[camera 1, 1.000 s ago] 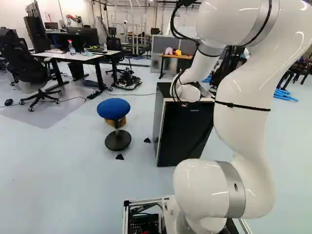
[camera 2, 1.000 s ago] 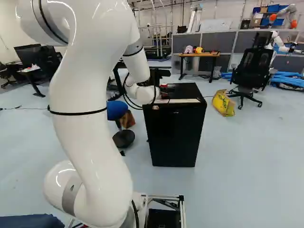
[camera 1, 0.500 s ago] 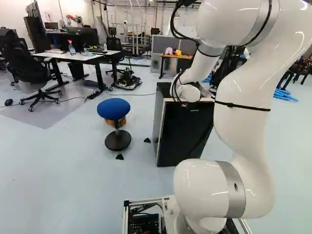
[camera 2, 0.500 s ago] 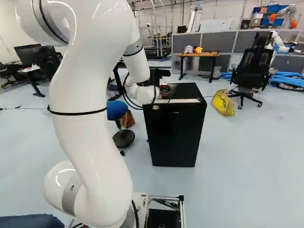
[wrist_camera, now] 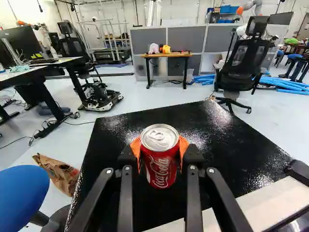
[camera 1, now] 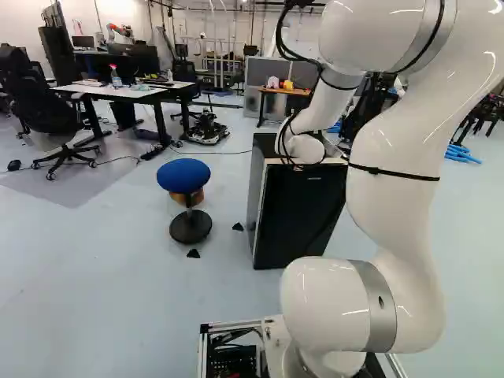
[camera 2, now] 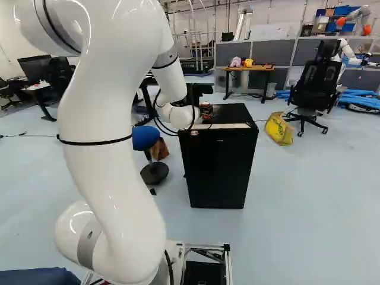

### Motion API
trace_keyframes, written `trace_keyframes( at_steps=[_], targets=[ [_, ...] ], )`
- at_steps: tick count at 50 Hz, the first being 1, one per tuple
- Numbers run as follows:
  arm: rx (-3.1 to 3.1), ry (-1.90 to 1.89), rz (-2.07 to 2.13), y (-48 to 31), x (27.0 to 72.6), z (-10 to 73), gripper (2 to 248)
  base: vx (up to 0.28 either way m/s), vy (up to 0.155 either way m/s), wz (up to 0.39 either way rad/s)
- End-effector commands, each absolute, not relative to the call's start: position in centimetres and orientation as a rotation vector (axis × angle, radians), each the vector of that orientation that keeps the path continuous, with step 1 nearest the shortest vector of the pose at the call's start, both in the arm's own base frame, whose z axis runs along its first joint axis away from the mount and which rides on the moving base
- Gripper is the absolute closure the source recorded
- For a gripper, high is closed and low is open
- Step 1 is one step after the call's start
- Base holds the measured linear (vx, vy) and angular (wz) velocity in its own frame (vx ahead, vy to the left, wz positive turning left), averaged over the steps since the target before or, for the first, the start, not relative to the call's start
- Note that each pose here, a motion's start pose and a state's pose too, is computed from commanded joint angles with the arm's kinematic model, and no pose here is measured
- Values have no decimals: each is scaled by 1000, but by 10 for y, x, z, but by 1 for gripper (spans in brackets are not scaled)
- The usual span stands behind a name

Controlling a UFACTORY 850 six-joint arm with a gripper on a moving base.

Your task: Grab a drink from the fridge

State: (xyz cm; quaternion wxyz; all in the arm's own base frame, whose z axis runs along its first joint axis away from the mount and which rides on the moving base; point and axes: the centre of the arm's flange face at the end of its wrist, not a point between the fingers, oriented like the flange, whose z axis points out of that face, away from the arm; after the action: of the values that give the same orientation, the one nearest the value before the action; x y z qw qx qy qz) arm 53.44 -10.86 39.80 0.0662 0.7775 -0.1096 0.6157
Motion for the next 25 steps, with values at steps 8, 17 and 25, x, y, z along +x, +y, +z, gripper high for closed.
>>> trace_keyframes(
  at_steps=[8,17,25],
  targets=[
    [2329,-329,1875,-108,534,407,153,0,0,0],
    [2311,-327,1897,-108,533,417,153,0,0,0],
    [2311,-327,1897,-108,533,417,153,0,0,0]
  ],
)
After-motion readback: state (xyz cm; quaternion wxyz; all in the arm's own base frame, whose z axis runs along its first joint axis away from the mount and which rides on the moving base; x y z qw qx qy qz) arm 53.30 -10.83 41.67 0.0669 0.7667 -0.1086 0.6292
